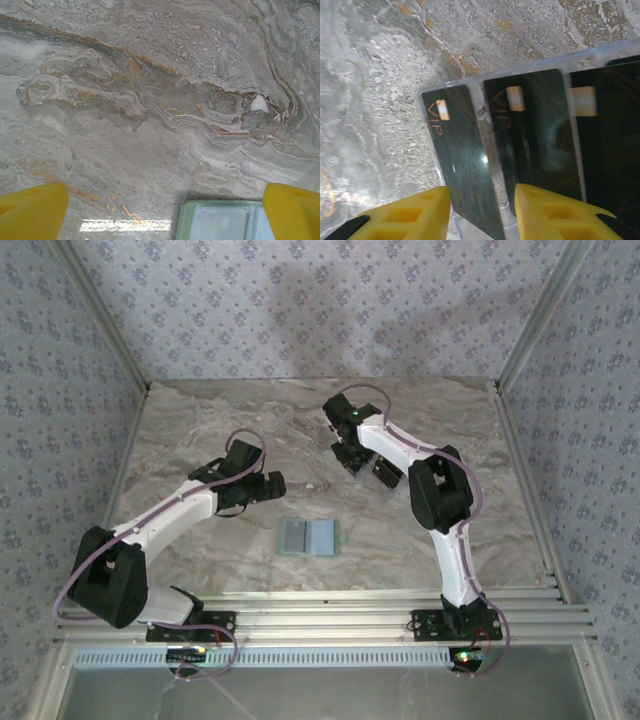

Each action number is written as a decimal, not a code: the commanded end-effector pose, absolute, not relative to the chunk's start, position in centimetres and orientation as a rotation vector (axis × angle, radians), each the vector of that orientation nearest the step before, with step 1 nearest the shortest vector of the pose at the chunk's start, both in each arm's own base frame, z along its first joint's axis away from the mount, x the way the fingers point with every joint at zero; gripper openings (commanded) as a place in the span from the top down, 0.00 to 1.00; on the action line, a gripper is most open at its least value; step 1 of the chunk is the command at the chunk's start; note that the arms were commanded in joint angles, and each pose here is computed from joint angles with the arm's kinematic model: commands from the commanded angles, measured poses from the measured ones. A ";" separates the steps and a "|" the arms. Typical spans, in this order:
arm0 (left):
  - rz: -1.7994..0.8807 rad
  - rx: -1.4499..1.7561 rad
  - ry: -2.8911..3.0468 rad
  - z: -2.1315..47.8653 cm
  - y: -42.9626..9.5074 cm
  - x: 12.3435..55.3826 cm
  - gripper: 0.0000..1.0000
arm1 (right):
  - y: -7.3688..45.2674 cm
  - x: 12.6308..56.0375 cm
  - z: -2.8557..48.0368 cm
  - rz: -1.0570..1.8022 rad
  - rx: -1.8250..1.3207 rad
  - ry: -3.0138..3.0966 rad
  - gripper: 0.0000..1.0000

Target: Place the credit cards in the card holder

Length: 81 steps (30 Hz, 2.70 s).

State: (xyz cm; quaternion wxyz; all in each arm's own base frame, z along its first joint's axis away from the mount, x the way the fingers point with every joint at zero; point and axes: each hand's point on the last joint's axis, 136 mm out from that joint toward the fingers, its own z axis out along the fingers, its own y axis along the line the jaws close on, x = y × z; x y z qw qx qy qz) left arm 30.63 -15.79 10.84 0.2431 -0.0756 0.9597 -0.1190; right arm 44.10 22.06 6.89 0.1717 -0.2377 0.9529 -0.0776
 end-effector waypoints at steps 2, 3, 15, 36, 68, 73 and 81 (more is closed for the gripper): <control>-0.342 -0.223 2.634 10.1 -16.0 30.6 0.00 | 21.9 44.5 6.5 -0.278 -0.721 2.700 0.59; -0.340 -0.223 2.637 10.0 -16.0 30.6 0.00 | 22.1 44.5 6.5 -0.267 -0.722 2.700 0.59; -0.328 -0.230 2.648 9.4 -15.8 30.3 0.00 | 23.4 44.5 7.4 -0.142 -0.717 2.701 0.73; -0.329 -0.193 2.669 9.1 -16.0 30.1 0.00 | 24.0 44.6 11.8 0.133 -0.656 2.665 1.00; -0.029 0.186 2.694 5.1 -17.0 24.2 0.00 | 30.3 24.5 13.0 1.079 0.030 2.469 1.00; -0.026 0.205 2.688 4.3 -17.4 23.8 0.00 | 30.0 23.6 11.1 1.103 0.097 2.448 1.00; 0.133 0.153 2.711 2.9 -15.7 23.0 0.00 | 30.5 23.0 9.6 1.108 0.107 2.437 1.00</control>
